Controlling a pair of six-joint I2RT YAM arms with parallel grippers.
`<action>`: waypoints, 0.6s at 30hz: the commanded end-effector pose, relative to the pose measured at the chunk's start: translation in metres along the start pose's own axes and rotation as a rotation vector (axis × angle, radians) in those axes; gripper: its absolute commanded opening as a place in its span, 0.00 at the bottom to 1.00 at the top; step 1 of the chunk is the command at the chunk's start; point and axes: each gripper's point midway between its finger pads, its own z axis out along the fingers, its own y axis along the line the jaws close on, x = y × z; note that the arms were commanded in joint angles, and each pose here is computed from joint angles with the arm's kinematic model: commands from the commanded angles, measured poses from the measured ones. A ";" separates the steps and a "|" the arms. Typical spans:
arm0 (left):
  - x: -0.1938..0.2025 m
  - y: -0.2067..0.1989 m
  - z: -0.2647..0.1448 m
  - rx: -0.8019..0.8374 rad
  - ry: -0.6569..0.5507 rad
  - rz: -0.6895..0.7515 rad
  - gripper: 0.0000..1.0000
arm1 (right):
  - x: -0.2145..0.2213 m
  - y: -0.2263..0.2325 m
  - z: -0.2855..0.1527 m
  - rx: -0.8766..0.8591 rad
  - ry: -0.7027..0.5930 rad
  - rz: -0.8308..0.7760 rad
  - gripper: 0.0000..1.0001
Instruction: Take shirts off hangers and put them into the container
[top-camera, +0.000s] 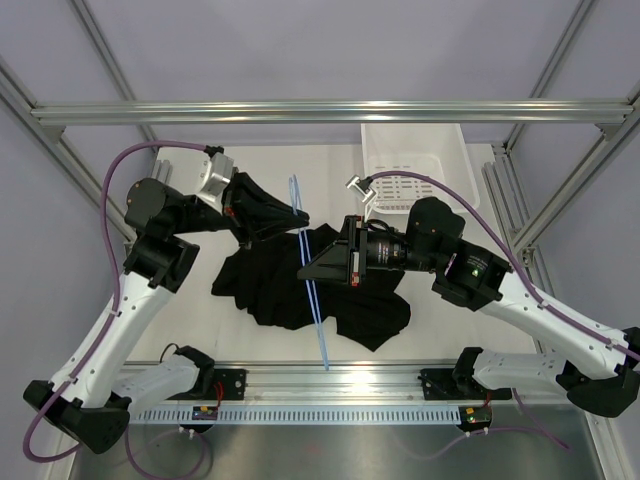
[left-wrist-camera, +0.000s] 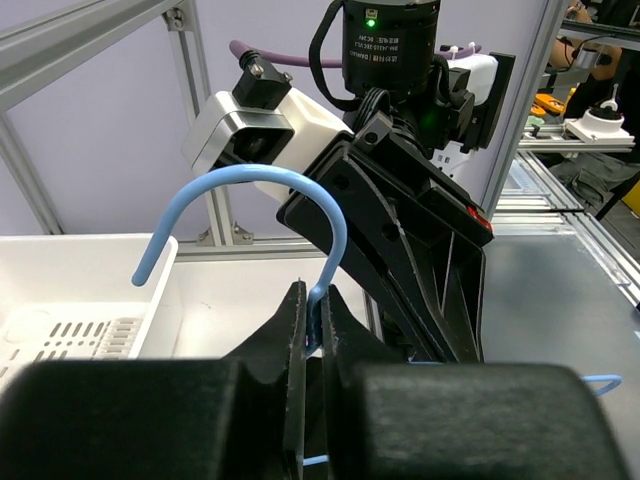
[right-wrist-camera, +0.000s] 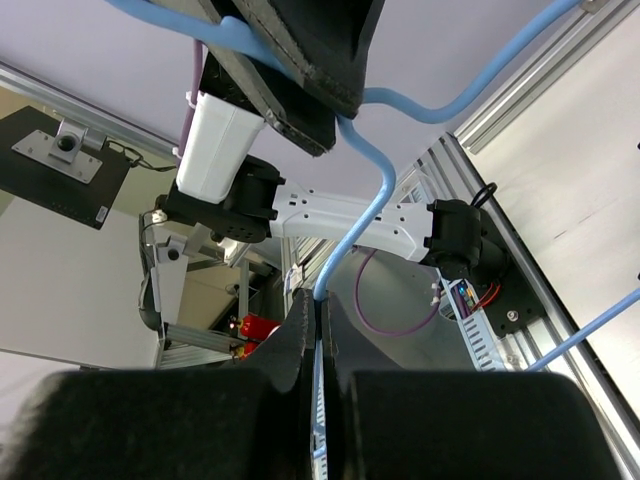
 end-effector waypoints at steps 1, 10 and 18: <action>-0.018 -0.005 0.000 -0.011 -0.041 0.042 0.11 | -0.006 0.025 -0.007 -0.076 -0.021 -0.050 0.00; -0.020 -0.006 -0.007 -0.083 -0.073 0.039 0.99 | -0.008 0.029 -0.008 -0.090 -0.023 -0.052 0.00; -0.024 0.049 -0.059 -0.641 -0.140 0.054 0.99 | -0.010 0.029 -0.008 -0.077 -0.036 -0.050 0.00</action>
